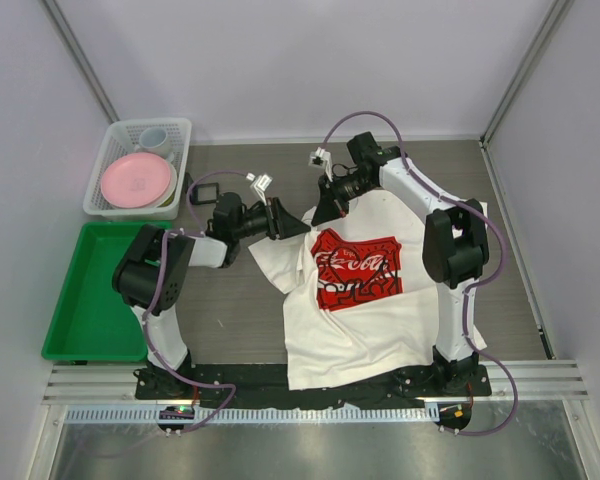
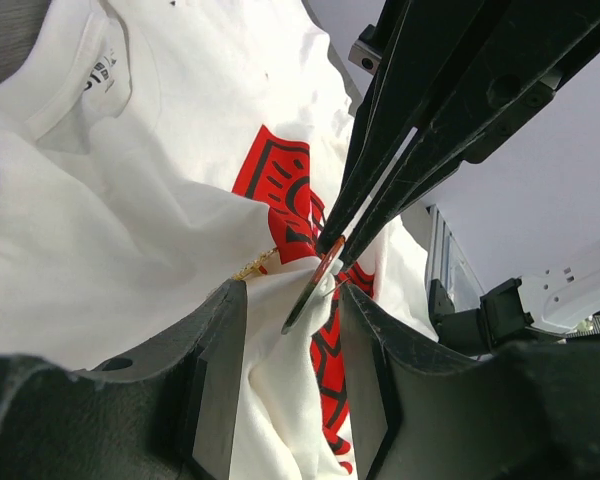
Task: Pin the brooch onto the clothing
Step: Pin the brooch onto the flattened clothing.
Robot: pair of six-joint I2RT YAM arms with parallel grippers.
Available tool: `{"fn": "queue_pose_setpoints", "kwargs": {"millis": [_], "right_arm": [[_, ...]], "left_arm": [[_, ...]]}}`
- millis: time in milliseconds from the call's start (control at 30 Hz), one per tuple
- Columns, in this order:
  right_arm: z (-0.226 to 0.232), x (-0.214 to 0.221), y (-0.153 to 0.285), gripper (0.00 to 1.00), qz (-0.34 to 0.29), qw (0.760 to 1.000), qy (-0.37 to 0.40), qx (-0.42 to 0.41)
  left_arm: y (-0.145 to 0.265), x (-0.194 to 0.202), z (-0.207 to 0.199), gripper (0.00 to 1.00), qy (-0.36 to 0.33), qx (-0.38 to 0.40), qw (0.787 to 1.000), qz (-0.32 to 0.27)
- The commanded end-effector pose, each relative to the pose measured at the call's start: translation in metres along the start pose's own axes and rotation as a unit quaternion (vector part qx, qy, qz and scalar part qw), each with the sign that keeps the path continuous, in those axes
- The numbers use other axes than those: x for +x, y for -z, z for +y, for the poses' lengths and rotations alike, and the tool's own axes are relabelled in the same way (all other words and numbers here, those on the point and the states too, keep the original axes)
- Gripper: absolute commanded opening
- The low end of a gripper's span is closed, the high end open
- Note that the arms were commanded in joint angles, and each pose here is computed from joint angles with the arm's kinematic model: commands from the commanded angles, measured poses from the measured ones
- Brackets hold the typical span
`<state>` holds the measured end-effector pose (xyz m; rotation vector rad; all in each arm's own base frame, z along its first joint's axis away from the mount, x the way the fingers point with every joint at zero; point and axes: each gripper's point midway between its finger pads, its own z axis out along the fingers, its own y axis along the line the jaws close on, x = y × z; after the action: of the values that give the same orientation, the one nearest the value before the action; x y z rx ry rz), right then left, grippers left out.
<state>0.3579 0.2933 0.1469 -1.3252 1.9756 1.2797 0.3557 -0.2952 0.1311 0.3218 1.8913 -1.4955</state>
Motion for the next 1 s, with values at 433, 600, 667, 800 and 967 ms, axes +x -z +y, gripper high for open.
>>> {"fn": "queue_pose_setpoints", "kwargs": {"millis": [433,600,667,800,967], "right_arm": [[0.021,-0.019,0.007,0.01,-0.033,0.999,-0.004,-0.039],[0.024,-0.023,0.008,0.01,-0.042,0.998,-0.004,-0.050],[0.025,-0.024,0.009,0.01,-0.044,0.998,-0.003,-0.051],[0.027,-0.026,0.011,0.01,-0.047,0.998,-0.003,-0.052],[0.027,-0.028,0.013,0.01,-0.051,0.997,-0.001,-0.052]], "left_arm": [[0.001,-0.019,-0.010,0.38,-0.033,0.010,0.999,-0.029],[0.000,-0.013,-0.011,0.38,-0.034,0.018,0.999,-0.022],[0.000,-0.013,-0.012,0.38,-0.035,0.020,0.999,-0.021],[0.001,-0.011,-0.010,0.35,-0.036,0.017,0.999,-0.021],[0.001,-0.010,-0.007,0.30,-0.033,0.012,0.999,-0.022]]}}
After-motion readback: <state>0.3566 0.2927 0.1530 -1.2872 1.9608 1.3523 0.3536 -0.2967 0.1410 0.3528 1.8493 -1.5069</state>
